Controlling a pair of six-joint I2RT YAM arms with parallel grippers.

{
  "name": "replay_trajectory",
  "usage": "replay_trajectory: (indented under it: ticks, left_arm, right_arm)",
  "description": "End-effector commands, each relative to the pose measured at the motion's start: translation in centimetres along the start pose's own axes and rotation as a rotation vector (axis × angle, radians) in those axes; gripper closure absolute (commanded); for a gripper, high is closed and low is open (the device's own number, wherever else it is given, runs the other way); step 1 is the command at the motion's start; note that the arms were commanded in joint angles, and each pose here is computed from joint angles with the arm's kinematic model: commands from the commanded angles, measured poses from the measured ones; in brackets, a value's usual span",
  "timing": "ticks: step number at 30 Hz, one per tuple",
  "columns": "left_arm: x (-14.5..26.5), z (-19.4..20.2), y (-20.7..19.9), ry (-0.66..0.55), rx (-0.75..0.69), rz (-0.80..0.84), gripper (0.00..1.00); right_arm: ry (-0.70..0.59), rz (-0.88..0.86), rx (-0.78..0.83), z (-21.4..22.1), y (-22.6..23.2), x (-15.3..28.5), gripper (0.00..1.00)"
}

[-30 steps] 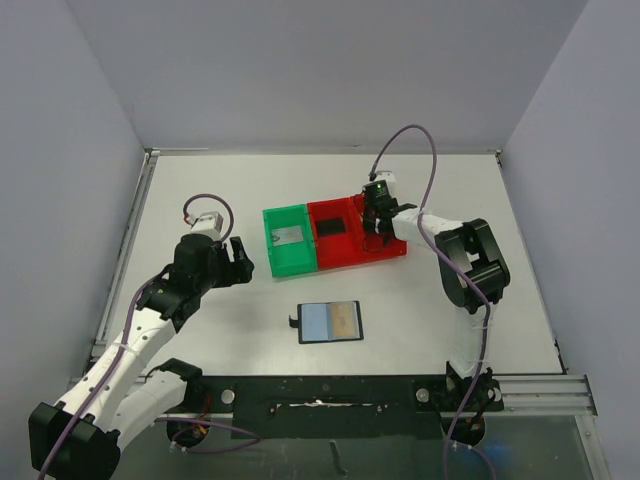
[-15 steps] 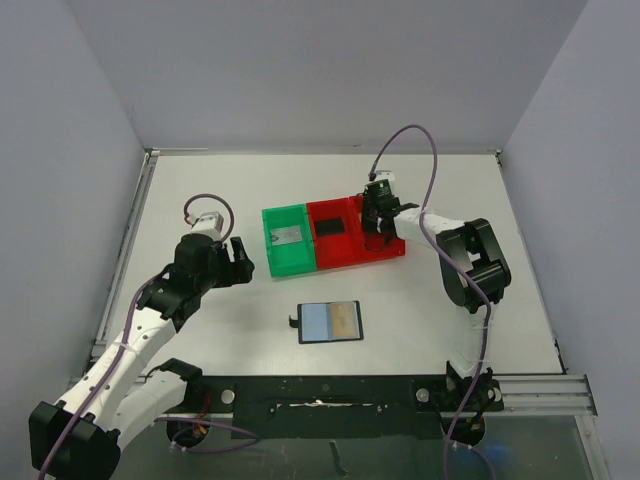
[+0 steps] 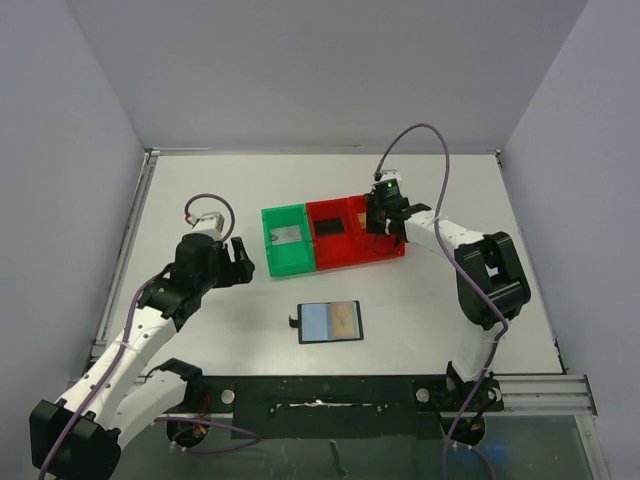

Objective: Take the credit cards out of the card holder

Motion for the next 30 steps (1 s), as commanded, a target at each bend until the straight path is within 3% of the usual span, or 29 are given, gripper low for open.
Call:
replay_trajectory:
  ticks: [1, 10, 19, 26, 30]
  left_arm:
    - [0.2, -1.9, -0.6, -0.073, -0.008, 0.037, 0.28]
    - [0.2, -1.9, -0.7, -0.072, -0.009, 0.046, 0.28]
    - [-0.1, -1.6, -1.2, -0.049, -0.019, 0.093, 0.28]
    - [0.2, -1.2, -2.1, -0.038, -0.022, 0.158, 0.29]
    - [0.7, -0.7, -3.4, -0.035, -0.006, 0.23, 0.29]
  right_arm:
    - [0.019, -0.019, -0.01, 0.7, 0.2, 1.5, 0.61]
    - [0.079, -0.02, 0.034, 3.0, 0.9, 1.9, 0.63]
    - [0.049, -0.019, 0.049, 2.9, 0.7, 4.9, 0.64]
    - [-0.061, -0.04, 0.003, 0.4, 0.3, 9.5, 0.56]
    - [-0.101, -0.109, -0.115, 1.8, -0.3, 12.4, 0.49]
Point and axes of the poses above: each gripper's point midway between its finger pads, its own x axis back along the fingers, its own y axis along the line the jaws close on, z = x × y, the point moved 7 cm from there along x, back along the fingers, and after that the axes turned 5 degrees about -x, right-handed, at the moved point
